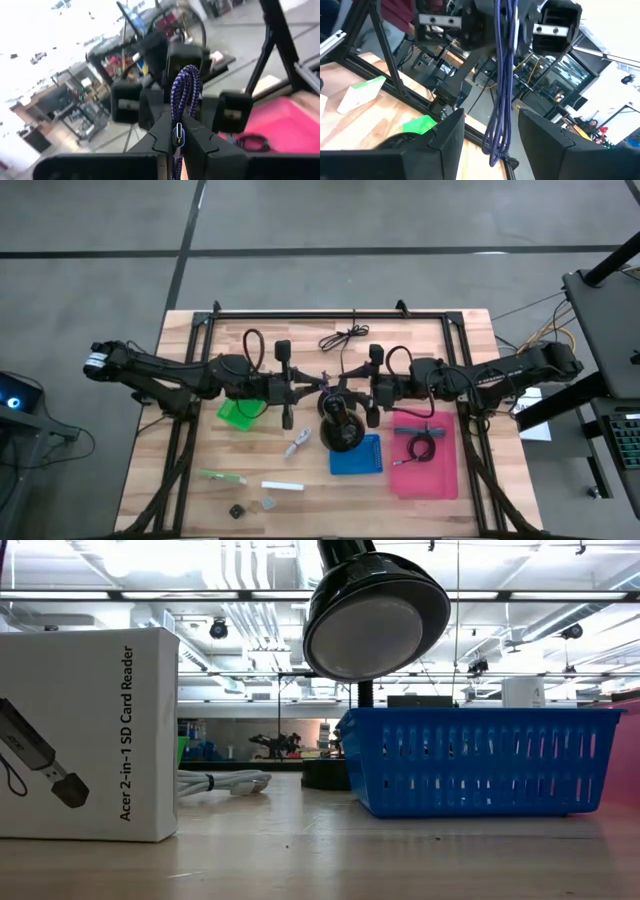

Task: Pick and place items into bin
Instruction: Put the violet charger cable into the pink bin

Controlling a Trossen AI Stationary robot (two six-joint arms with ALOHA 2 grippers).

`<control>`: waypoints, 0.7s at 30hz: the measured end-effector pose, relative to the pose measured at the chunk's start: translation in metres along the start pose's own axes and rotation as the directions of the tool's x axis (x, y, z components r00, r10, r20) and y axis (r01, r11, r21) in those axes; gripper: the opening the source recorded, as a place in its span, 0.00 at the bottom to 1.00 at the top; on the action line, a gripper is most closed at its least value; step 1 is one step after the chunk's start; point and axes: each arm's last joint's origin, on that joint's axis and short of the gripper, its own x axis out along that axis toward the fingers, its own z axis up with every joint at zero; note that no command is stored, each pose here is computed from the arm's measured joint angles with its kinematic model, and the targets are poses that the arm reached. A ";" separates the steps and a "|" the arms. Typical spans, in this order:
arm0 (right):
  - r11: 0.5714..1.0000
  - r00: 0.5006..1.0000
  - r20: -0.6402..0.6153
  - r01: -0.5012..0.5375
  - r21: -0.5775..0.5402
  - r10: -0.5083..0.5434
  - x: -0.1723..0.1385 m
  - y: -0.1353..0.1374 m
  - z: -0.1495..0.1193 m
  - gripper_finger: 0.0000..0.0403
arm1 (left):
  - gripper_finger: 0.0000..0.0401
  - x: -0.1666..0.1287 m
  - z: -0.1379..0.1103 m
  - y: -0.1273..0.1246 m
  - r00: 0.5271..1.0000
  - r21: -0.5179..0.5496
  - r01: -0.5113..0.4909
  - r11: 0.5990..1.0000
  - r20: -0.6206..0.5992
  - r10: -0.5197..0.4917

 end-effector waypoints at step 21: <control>1.000 0.999 -0.035 0.030 0.004 -0.030 0.002 -0.010 -0.008 0.42 | 0.02 0.024 -0.013 0.001 0.997 0.043 -0.003 0.999 0.083 0.000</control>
